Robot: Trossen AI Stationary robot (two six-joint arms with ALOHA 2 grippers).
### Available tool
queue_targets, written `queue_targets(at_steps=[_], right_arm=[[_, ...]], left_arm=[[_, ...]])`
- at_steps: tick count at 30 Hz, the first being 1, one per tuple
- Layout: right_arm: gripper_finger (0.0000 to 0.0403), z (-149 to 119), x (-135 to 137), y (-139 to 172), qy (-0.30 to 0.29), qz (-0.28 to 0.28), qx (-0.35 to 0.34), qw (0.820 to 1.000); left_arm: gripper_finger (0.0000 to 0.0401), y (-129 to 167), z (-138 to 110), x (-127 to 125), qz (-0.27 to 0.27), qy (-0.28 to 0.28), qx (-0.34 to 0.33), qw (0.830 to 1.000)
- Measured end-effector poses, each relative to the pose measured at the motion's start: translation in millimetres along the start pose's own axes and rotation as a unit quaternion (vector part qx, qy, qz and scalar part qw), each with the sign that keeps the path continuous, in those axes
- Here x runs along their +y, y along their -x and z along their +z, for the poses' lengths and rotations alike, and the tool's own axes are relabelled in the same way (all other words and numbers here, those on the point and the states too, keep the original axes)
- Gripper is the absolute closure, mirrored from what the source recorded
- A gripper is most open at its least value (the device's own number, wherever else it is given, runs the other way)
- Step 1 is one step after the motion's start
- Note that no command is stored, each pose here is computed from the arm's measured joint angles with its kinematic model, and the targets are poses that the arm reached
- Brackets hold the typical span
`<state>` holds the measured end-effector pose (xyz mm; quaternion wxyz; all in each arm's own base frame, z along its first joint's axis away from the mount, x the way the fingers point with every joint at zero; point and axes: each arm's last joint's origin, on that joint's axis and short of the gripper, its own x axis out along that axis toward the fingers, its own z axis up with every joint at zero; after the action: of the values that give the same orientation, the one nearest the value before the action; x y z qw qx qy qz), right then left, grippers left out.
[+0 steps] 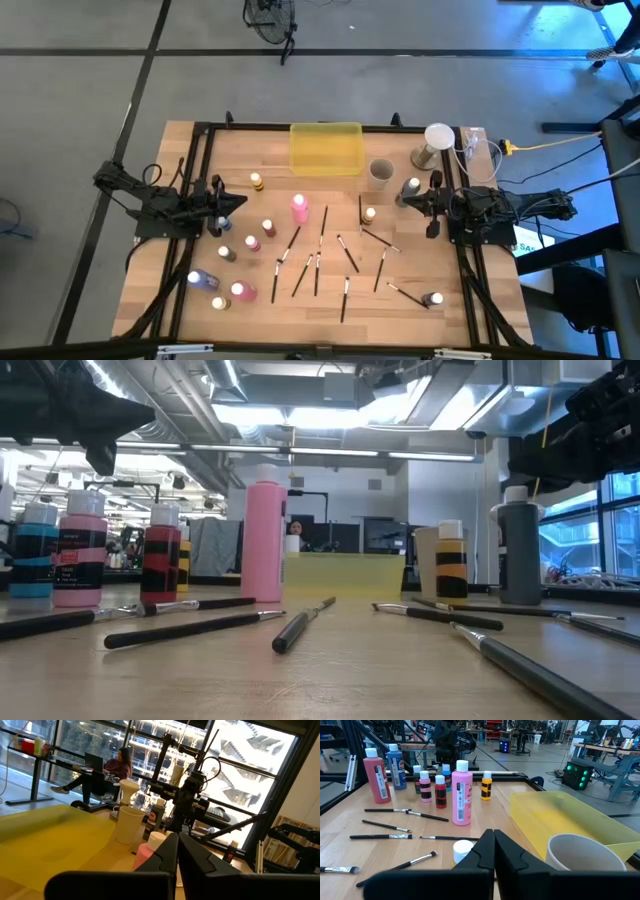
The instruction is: Pick & Place Paint Supplies
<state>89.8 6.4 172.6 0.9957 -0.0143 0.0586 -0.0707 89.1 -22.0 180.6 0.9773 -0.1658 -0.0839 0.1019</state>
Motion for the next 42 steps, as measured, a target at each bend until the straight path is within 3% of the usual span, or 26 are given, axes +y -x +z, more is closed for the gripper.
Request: queue_targets(at_steps=[28, 38, 42], right_arm=[[0.0402, 3.1, 0.0, 0.0, -0.020, 0.000, -0.016, 1.000], [0.0402, 12.6, -0.3, 0.8, -0.035, 0.001, -0.063, 0.997], [0.0402, 12.3, -0.2, 0.8, -0.035, 0.001, -0.061, 0.998]], left_arm=[[0.0395, 0.0, 0.1, 0.0, 0.000, 0.000, 0.000, 1.000], [0.0396, 0.1, 1.5, 2.3, 0.043, -0.055, -0.012, 0.998], [0.0397, 0.1, 1.0, 2.4, 0.043, -0.045, -0.010, 0.998]])
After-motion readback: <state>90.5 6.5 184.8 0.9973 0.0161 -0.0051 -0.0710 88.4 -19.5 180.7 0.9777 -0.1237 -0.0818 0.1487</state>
